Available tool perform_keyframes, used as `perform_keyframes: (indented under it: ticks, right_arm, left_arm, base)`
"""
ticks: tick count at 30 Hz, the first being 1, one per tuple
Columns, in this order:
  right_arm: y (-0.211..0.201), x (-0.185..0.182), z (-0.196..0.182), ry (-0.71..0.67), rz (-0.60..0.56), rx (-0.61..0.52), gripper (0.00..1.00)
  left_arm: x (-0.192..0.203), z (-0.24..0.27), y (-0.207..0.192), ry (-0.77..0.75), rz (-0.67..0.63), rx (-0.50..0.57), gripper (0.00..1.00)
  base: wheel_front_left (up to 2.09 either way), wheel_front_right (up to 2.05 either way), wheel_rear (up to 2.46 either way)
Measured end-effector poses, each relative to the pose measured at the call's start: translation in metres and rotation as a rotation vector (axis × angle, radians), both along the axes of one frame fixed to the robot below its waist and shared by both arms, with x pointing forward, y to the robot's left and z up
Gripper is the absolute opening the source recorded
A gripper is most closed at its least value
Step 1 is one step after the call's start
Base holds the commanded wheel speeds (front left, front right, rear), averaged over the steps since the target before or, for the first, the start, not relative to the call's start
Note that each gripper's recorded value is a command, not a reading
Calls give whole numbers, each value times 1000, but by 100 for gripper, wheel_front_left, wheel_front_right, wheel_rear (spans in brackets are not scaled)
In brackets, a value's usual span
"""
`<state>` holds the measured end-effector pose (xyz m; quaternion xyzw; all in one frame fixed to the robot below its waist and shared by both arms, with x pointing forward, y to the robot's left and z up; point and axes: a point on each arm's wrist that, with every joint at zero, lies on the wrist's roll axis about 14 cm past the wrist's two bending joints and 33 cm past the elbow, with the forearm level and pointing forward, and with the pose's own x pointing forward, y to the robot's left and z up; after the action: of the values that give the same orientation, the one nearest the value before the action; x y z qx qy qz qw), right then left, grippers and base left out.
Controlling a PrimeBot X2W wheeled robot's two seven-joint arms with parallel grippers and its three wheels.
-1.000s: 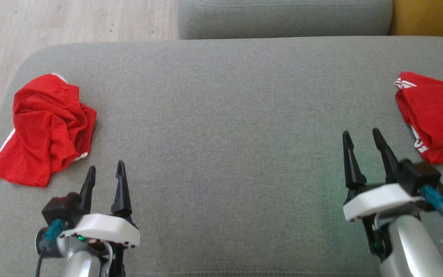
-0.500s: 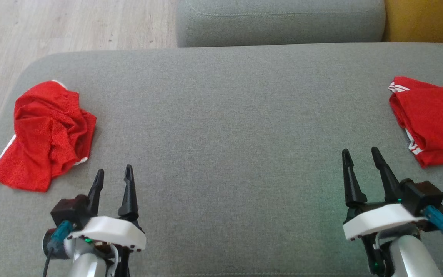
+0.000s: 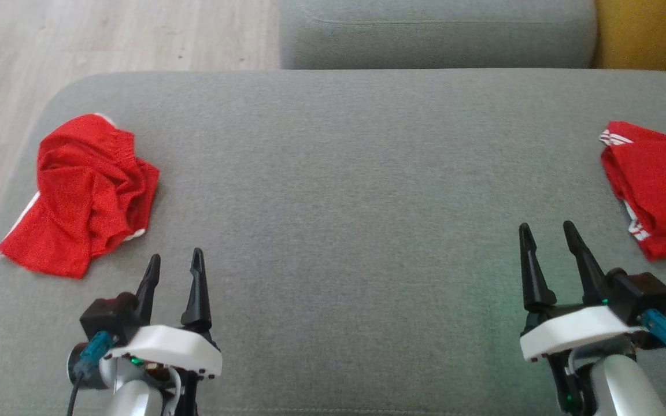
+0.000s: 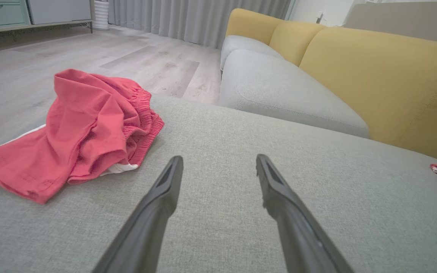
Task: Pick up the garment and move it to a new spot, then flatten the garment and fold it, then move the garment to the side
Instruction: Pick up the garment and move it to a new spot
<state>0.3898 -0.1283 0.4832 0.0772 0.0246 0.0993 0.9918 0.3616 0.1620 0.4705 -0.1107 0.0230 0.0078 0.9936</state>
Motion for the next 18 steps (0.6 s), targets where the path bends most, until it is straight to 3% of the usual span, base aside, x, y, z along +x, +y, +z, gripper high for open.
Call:
perform_keyframes:
  ticks: [7,18]
  right_arm:
    - [26,4,-6,20,75,-2,100]
    - [115,12,-4,16,325,3,100]
  left_arm:
    - [-15,3,23,-8,75,-4,100]
    - [-66,7,95,-18,321,12,100]
  base:
    - [0,0,0]
    - [0,0,0]
